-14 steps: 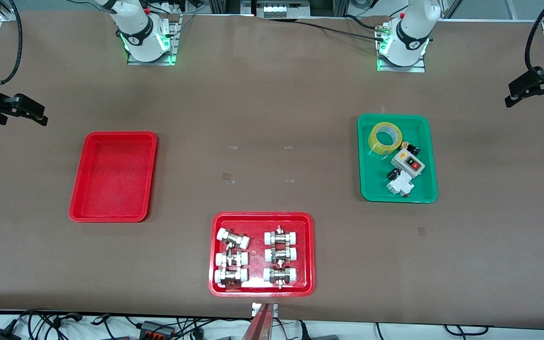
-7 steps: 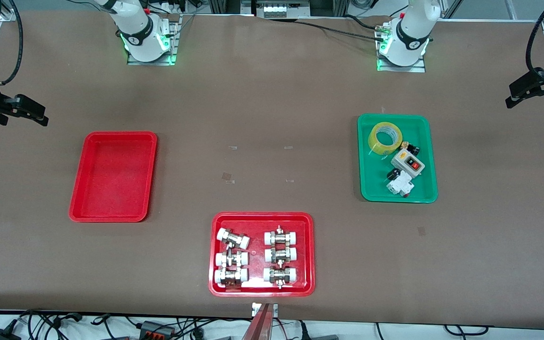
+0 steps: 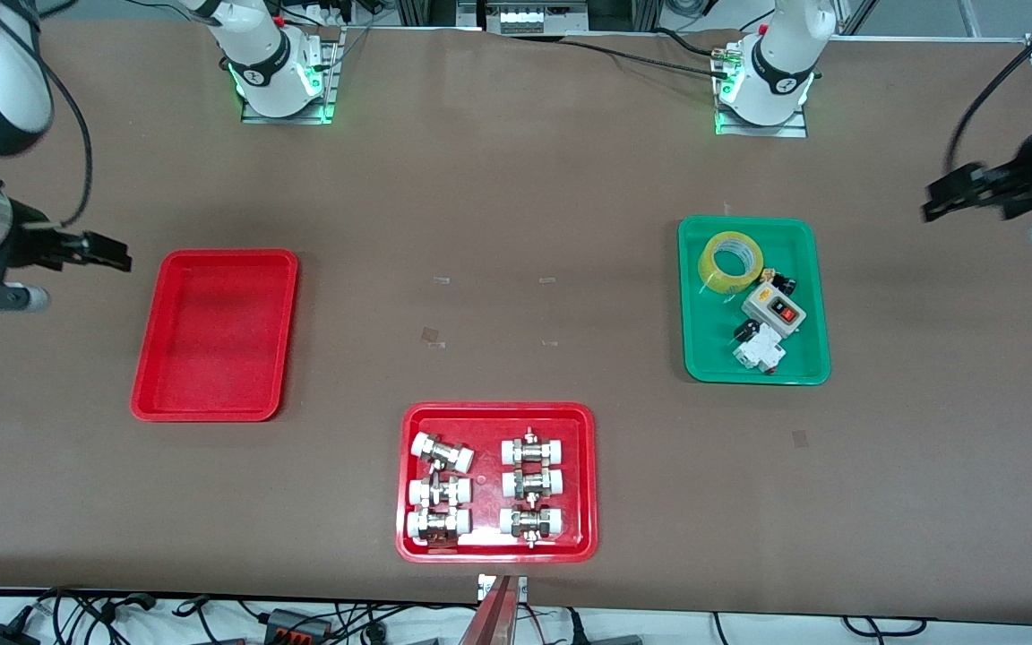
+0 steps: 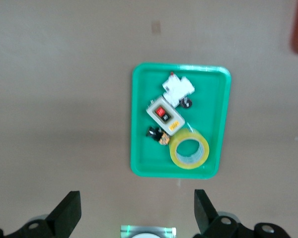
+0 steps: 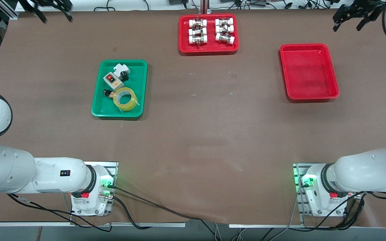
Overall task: Left arm passes tape to right arm into tray
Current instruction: 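Lower the left gripper onto the yellow tape while the right gripper approaches, then lift the tape with the left gripper toward the right gripper, then close the right gripper on the tape held by the left gripper, then open the left gripper and withdraw it while the right gripper carries tape, then lower the tape into the empty red tray with the right gripper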
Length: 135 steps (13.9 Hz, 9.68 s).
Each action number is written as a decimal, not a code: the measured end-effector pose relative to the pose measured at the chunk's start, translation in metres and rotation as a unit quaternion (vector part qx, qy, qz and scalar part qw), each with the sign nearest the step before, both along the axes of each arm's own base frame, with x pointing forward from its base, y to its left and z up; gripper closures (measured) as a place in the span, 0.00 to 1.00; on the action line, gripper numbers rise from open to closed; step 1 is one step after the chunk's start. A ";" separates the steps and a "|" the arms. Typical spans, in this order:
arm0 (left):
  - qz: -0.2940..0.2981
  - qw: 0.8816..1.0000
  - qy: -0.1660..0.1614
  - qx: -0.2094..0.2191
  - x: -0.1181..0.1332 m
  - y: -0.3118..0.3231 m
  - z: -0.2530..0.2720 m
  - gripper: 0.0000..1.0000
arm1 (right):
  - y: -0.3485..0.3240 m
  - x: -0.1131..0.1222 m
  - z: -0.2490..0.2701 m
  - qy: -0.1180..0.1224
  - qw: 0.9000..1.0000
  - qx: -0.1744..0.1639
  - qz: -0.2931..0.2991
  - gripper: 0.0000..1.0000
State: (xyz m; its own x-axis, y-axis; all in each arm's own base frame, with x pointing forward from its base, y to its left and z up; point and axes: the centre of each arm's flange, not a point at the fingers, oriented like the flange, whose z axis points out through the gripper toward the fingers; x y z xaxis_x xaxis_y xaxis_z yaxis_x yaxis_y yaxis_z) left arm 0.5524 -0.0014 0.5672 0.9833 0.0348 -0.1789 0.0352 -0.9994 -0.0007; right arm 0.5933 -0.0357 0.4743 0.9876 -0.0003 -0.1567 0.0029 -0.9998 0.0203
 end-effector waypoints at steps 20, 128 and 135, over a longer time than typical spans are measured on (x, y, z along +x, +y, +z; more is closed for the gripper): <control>-0.003 0.993 0.115 -0.038 -0.070 -0.054 -0.347 0.19 | 0.031 0.009 -0.004 -0.010 1.000 0.001 0.027 0.00; 0.079 0.992 -0.099 -0.014 -0.032 -0.021 0.047 0.00 | -0.105 0.047 -0.242 0.013 0.897 0.430 -0.098 0.46; 0.060 0.992 -0.107 -0.013 -0.056 0.034 0.073 0.00 | -0.131 0.020 -0.301 0.033 0.879 0.472 -0.065 0.46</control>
State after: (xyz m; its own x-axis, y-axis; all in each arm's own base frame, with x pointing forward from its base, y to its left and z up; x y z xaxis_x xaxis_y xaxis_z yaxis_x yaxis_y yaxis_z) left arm 0.4966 0.0329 0.6403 0.9877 0.1529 0.0318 0.1514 -0.9874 0.0454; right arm 0.6134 -0.1667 0.1734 0.9776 0.0478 -0.2050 -0.1431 -0.5633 -0.8138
